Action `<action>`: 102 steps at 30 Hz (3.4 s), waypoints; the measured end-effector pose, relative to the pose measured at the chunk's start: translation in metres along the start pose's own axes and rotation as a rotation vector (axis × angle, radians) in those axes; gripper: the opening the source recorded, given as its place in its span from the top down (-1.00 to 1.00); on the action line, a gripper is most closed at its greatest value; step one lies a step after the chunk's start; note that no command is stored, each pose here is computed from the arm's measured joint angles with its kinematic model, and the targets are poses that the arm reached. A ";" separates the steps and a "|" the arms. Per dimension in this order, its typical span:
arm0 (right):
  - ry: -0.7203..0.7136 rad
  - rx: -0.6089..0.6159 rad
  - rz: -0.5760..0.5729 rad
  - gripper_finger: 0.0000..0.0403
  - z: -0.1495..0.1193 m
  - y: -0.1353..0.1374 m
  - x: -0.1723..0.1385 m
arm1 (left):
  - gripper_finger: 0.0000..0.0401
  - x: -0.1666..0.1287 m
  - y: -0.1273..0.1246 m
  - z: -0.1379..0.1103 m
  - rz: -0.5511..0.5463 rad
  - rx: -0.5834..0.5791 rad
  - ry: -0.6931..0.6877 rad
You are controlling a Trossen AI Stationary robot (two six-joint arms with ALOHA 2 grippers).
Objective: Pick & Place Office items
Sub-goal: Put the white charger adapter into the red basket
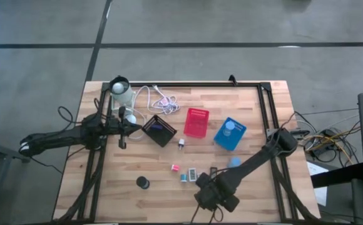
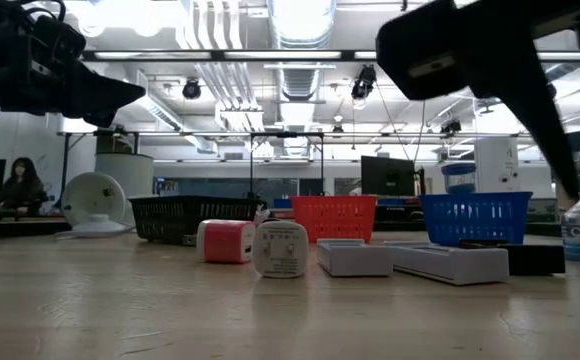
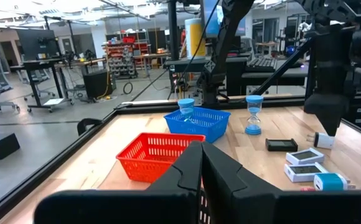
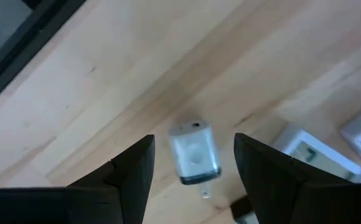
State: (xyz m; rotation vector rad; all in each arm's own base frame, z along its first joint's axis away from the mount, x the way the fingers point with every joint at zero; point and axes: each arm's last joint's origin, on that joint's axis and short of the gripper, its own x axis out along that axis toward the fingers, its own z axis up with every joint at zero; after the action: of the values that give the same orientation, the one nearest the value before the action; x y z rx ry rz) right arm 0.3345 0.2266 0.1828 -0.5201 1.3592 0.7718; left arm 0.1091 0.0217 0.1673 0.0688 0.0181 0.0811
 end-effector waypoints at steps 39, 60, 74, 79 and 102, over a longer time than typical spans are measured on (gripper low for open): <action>0.022 0.033 0.085 0.36 -0.022 -0.007 0.035 | 0.92 0.000 0.000 -0.001 0.000 -0.004 0.001; -0.470 0.192 -0.349 0.35 -0.070 0.002 -0.157 | 0.92 0.000 0.000 -0.001 0.005 -0.010 0.004; -1.099 0.427 -0.687 0.35 -0.210 0.020 -0.215 | 0.92 0.000 0.000 -0.001 0.004 -0.010 0.004; -1.288 0.446 -0.774 0.35 -0.246 0.033 -0.210 | 0.92 0.000 0.000 -0.001 0.004 -0.014 0.004; -1.749 0.424 -0.925 0.35 -0.316 0.052 -0.096 | 0.92 0.000 0.001 -0.001 0.023 -0.017 0.005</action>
State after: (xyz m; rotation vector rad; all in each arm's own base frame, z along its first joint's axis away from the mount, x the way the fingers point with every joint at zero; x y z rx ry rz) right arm 0.0828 0.0120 0.2317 0.0304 -0.4142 -0.0378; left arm 0.1092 0.0225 0.1662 0.0515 0.0218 0.1047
